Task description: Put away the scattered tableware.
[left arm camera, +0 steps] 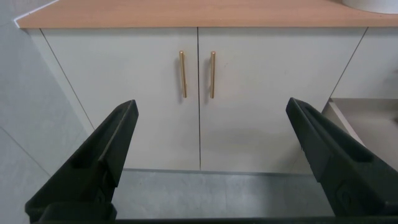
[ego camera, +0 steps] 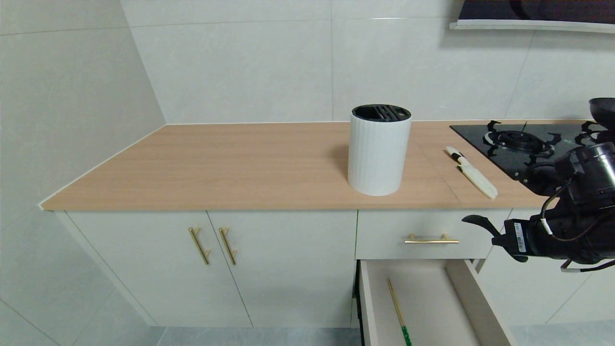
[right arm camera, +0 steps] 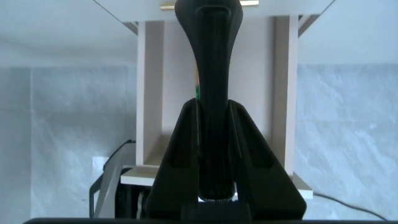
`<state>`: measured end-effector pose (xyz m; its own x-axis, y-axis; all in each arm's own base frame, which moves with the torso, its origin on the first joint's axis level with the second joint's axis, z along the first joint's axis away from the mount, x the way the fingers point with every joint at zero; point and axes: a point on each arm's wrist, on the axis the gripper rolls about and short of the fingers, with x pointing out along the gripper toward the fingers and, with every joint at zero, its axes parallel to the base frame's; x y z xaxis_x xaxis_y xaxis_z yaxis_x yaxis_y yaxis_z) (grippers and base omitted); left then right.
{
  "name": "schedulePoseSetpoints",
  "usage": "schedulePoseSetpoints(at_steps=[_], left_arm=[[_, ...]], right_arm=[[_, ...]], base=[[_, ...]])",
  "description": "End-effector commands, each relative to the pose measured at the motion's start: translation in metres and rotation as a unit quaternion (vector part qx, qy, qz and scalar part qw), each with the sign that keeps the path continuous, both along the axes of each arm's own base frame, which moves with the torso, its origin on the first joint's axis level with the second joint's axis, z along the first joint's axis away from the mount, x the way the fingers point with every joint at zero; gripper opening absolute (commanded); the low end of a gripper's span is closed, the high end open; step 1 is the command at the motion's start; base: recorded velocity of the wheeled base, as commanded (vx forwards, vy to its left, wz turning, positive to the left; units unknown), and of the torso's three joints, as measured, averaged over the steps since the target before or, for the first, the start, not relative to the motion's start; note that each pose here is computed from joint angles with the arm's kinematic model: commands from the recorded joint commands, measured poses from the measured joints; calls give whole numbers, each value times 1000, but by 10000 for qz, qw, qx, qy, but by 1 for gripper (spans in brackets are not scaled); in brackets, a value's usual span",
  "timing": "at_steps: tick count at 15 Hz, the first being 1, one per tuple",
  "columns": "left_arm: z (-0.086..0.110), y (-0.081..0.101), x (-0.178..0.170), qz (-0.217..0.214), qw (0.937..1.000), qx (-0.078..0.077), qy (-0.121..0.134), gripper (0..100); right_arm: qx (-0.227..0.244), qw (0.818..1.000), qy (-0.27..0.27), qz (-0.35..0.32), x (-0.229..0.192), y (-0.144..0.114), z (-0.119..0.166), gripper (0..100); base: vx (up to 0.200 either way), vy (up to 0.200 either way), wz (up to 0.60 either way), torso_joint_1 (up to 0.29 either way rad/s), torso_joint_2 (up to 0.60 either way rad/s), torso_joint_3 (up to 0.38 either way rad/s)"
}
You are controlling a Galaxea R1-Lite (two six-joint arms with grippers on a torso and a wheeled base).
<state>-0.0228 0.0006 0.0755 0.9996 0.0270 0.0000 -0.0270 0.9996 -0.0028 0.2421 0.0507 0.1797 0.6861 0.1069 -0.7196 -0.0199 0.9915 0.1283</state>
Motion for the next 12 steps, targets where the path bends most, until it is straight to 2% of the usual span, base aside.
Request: schedulePoseSetpoints(at_steps=[1, 12], left_arm=[[0, 0, 0, 3, 10000, -2, 0, 100], [0, 0, 0, 3, 10000, -2, 0, 100]], right_arm=[[-29, 9999, 134, 2, 5, 1, -7, 0], [-58, 9997, 245, -3, 8, 2, -15, 0]], base=[[0, 0, 0, -134, 310, 168], [0, 0, 0, -187, 464, 274]])
